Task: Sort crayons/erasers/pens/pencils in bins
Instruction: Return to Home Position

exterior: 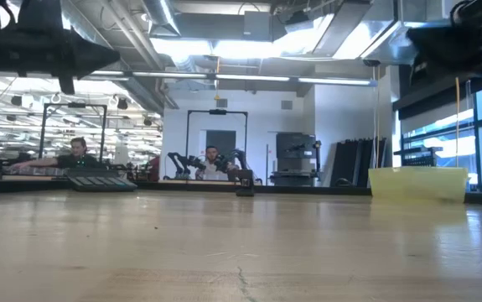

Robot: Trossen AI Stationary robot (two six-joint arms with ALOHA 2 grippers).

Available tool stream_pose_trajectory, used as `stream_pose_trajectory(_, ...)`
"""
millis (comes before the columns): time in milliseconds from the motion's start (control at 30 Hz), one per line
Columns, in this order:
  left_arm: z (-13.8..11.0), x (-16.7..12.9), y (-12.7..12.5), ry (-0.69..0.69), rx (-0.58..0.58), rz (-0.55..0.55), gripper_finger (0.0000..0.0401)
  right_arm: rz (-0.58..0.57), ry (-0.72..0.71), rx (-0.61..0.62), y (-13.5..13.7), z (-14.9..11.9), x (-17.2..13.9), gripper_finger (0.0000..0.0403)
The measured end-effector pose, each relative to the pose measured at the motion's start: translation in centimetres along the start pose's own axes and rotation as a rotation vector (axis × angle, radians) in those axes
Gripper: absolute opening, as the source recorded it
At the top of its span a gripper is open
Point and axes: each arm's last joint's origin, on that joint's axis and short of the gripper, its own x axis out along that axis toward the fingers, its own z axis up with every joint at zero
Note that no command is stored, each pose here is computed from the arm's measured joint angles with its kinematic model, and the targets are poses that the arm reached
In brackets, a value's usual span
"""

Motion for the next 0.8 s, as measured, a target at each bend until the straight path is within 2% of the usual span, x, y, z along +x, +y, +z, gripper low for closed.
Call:
stream_pose_trajectory(100, 0.2, 0.0, 0.0, -0.021, 0.022, -0.004, 0.0016, 0.130, -0.077, -0.057, 0.4, 0.8, -0.1, 0.0015)
stream_pose_trajectory(200, 0.4, 0.0, -0.2, -0.039, 0.034, -0.049, 0.0021, 0.197, -0.145, -0.099, 0.7, 1.5, -0.2, 0.0010)
stream_pose_trajectory(400, 0.9, -0.1, -0.7, -0.087, 0.072, -0.203, 0.0022, 0.202, -0.162, -0.135, 0.7, 1.7, -0.2, 0.0014)
stream_pose_trajectory(667, 0.1, -0.1, -0.6, -0.020, 0.159, -0.198, 0.0008, 0.200, -0.134, -0.063, 0.7, 1.5, -0.2, 0.0018)
stream_pose_trajectory(800, -0.7, -0.1, -0.4, 0.053, 0.214, -0.174, 0.0002, 0.198, -0.134, -0.066, 0.7, 1.5, -0.2, 0.0018)
